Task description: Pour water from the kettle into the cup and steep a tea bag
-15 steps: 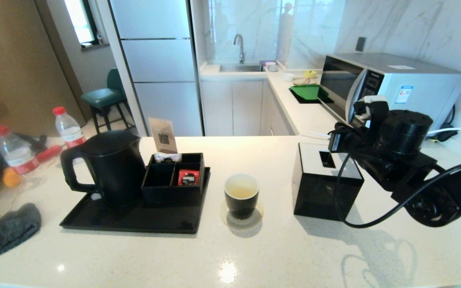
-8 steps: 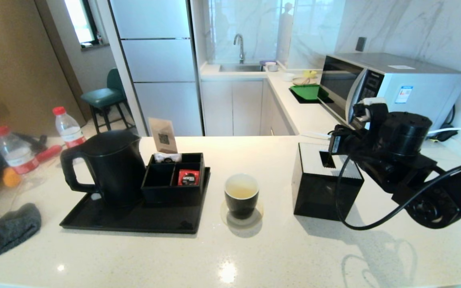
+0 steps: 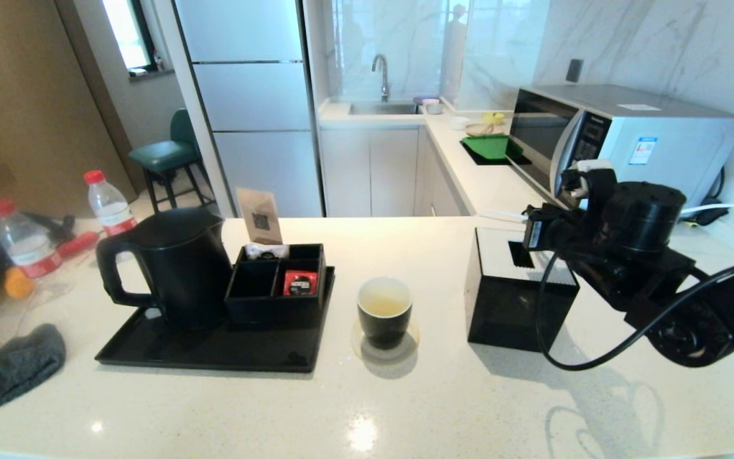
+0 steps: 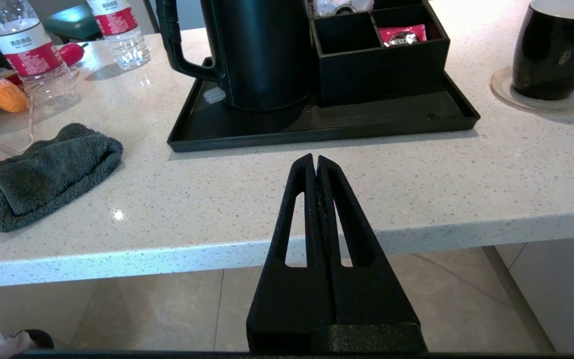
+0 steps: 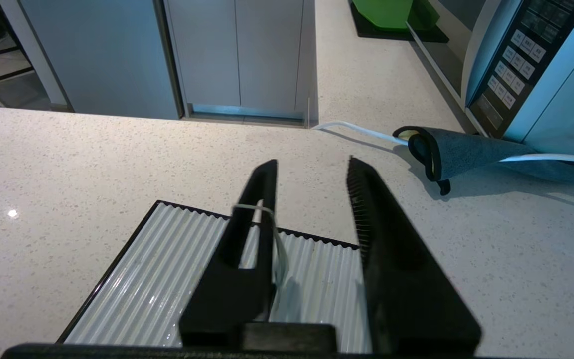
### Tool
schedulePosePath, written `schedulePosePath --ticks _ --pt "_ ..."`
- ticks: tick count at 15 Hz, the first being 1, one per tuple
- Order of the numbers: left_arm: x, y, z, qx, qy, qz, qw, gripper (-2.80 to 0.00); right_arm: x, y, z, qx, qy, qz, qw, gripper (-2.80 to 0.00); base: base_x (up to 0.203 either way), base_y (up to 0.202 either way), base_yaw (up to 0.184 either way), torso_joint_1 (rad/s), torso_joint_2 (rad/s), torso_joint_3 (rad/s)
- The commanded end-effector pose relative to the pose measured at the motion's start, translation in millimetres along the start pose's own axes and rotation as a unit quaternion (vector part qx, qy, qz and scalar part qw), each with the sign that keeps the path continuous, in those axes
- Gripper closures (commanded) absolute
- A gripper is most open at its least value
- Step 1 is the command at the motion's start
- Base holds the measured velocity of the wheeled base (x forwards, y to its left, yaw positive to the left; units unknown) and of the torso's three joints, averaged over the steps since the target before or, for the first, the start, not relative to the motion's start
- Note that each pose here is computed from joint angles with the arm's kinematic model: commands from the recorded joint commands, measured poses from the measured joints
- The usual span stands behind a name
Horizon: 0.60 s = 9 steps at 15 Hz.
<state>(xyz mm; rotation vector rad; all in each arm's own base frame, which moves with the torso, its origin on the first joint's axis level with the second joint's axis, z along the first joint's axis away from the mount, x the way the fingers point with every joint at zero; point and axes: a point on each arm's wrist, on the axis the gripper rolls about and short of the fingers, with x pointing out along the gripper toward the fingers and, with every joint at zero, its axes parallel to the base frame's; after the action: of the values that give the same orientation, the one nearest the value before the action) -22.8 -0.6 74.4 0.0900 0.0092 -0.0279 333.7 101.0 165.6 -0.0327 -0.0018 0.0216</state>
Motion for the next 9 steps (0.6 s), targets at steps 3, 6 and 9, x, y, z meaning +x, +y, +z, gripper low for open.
schedulePosePath --ticks 3,6,9 --pt "0.0 0.0 0.0 0.000 0.000 0.000 1.0000 0.00 -0.1 -4.4 3.3 0.001 -0.008 -0.009 1.000 -2.80 0.000 0.000 0.000 0.000 0.00 0.000" --pt "0.0 0.0 0.0 0.000 0.000 0.000 1.0000 0.00 -0.6 -12.6 7.2 0.000 -0.013 -0.021 1.000 -2.80 0.000 0.000 0.000 0.000 0.00 0.000" --pt "0.0 0.0 0.0 0.000 0.000 0.000 1.0000 0.00 -6.0 -22.0 9.4 -0.002 -0.014 -0.032 0.999 -2.80 0.000 0.000 0.000 0.000 0.00 0.000"
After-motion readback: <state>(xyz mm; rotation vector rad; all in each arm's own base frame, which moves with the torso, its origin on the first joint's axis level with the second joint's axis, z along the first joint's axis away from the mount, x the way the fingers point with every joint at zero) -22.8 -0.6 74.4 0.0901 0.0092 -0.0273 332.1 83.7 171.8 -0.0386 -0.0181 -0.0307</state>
